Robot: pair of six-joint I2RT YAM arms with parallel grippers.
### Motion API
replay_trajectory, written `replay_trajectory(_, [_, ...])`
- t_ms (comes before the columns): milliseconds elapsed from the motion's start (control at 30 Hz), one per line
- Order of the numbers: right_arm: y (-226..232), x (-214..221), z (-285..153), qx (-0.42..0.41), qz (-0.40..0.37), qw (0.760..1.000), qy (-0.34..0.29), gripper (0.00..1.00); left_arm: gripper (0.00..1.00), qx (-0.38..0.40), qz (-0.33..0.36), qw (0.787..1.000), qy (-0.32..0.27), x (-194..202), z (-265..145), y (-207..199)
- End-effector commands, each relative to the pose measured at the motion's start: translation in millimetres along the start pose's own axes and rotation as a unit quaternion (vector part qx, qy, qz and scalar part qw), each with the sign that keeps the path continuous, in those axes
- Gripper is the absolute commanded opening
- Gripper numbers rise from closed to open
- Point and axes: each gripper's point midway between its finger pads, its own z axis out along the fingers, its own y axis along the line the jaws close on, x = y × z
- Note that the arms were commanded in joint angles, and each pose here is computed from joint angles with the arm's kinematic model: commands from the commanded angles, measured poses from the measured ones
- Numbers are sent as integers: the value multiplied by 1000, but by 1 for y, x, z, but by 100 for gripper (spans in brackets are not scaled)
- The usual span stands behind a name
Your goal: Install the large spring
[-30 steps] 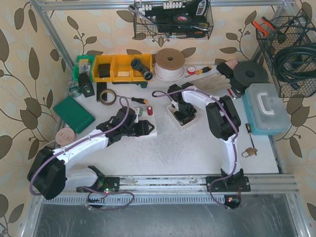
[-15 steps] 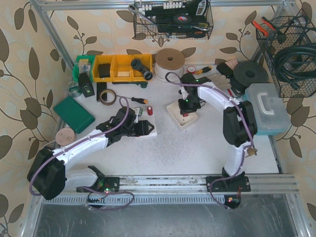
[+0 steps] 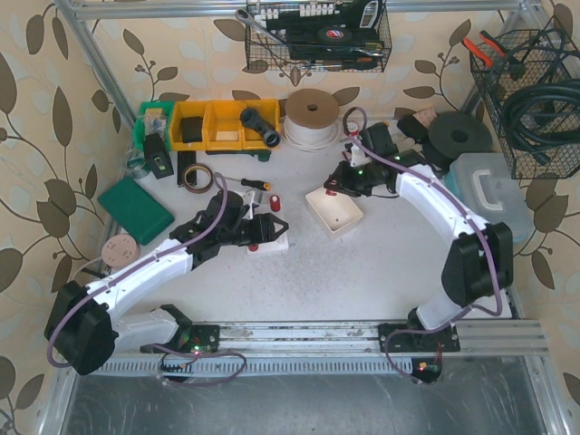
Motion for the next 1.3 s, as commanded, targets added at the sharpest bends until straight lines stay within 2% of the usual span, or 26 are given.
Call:
replay_trajectory(0, [33, -9, -21, -109, 58, 991, -47, 0, 63, 101, -20, 994, -41, -29, -23, -55])
replay_trajectory(233, [42, -8, -33, -200, 152, 963, -97, 0, 64, 135, -22, 989, -56, -41, -41, -80])
replay_trajectory(300, [47, -5, -36, -204, 138, 963, -111, 0, 64, 121, -20, 991, -62, -39, -49, -76])
replay_trajectory(433, [65, 8, -46, -134, 28, 977, -162, 0, 64, 91, -17, 992, -82, -32, -64, -61])
replay_trajectory(567, [76, 19, -50, -84, -67, 972, -210, 0, 64, 82, -25, 992, -89, -22, -70, -48])
replay_trajectory(733, [96, 34, -55, -77, -183, 940, -275, 0, 66, 53, -22, 990, -131, -16, -85, -25])
replay_trajectory(867, [115, 52, -45, -101, -275, 913, -284, 0, 68, 26, -13, 986, -162, -10, -96, -4])
replay_trajectory(1000, [122, 59, -32, -122, -317, 894, -292, 0, 68, 11, -16, 988, -156, 4, -91, 14])
replay_trajectory(1167, [133, 69, -11, -99, -386, 870, -292, 0, 68, 27, -15, 990, -135, 18, -81, 20])
replay_trajectory(1267, [136, 74, -2, -86, -406, 859, -298, 0, 75, 23, -10, 989, -148, 18, -85, 23])
